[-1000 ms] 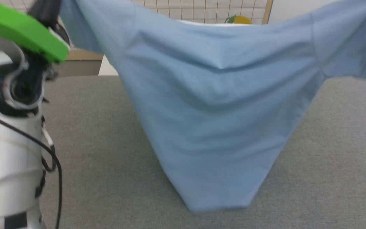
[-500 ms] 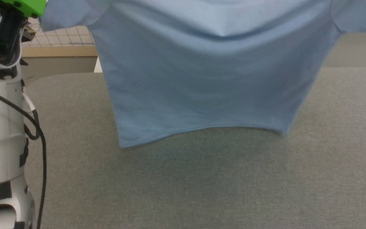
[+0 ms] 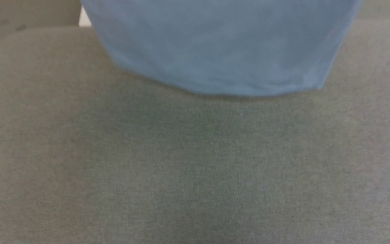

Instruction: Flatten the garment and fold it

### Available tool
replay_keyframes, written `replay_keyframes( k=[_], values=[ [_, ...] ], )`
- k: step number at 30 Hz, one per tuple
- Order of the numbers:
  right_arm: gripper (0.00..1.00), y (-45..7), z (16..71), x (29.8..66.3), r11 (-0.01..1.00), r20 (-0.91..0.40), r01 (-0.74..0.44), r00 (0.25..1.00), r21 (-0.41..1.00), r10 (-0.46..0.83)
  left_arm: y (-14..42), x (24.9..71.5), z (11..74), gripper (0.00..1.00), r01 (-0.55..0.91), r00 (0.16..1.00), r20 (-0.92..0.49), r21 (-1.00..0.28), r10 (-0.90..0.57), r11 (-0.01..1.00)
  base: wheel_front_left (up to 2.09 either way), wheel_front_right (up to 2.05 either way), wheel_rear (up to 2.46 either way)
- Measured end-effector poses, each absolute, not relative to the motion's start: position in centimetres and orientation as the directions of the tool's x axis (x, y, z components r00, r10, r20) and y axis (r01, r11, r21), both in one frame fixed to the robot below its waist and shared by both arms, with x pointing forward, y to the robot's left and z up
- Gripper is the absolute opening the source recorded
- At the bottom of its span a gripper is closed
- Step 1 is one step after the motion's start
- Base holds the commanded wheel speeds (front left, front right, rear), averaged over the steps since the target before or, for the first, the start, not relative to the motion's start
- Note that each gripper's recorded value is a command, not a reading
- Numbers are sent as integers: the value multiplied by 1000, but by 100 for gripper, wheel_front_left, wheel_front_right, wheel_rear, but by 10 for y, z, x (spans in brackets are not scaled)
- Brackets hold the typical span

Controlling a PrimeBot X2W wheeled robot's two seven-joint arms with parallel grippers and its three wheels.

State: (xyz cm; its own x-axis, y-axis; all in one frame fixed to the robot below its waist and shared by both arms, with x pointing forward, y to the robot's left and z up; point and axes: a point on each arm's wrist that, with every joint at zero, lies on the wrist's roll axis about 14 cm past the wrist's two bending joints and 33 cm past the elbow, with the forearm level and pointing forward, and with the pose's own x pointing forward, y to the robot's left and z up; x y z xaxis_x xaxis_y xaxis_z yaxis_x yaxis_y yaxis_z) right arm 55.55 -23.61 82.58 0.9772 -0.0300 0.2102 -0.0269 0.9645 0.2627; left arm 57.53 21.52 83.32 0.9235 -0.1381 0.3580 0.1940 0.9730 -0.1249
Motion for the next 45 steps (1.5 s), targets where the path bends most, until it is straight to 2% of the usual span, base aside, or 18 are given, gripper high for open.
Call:
replay_keyframes(
  k=[5, 9, 10, 12, 17, 22, 28, 32, 36, 41, 45],
  values=[
    [0, -230, 834, 599, 959, 278, -52, 960, 278, -28, 222, 611, 842, 0, 162, 900, 421, -87, -112, 983, 0, 0, 0],
    [0, -225, 814, 637, 955, 279, -62, 960, 289, -23, 230, 640, 831, 0, 136, 888, 452, -82, -85, 987, 0, 0, 0],
    [0, -223, 799, 654, 953, 265, -60, 964, 297, -21, 235, 657, 816, 0, 127, 896, 437, -88, -76, 988, 0, 0, 0],
    [0, -223, 786, 667, 950, 254, -58, 967, 306, -22, 239, 670, 802, 0, 120, 903, 425, -98, -68, 988, 0, 0, 0],
    [0, -222, 747, 692, 948, 203, -40, 979, 316, -26, 248, 699, 755, 0, 100, 931, 363, -127, -48, 987, 0, 0, 0],
    [0, -207, 717, 696, 948, 147, -65, 989, 312, 20, 254, 702, 723, 0, 92, 947, 319, -152, -39, 984, 0, 0, 0],
    [0, -200, 661, 673, 936, 37, -66, 998, 345, 56, 243, 684, 669, 0, 111, 974, 215, -201, -67, 973, 0, 0, 0],
    [0, -198, 625, 642, 916, -31, -61, 996, 395, 80, 244, 653, 630, 0, 94, 988, 144, -242, -60, 966, 0, 0, 0],
    [0, -197, 585, 598, 901, -114, -41, 988, 432, 100, 246, 606, 584, 0, 67, 997, 56, -305, -52, 950, 0, 0, 0],
    [0, -195, 530, 525, 883, -251, -4, 958, 470, 138, 238, 525, 503, 0, 5, 984, -161, -406, -77, 914, 0, 0, 0],
    [0, -190, 502, 474, 877, -322, 10, 932, 481, 166, 238, 468, 466, 0, -55, 963, -261, -445, -71, 894, 0, 0, 0]
  ],
)
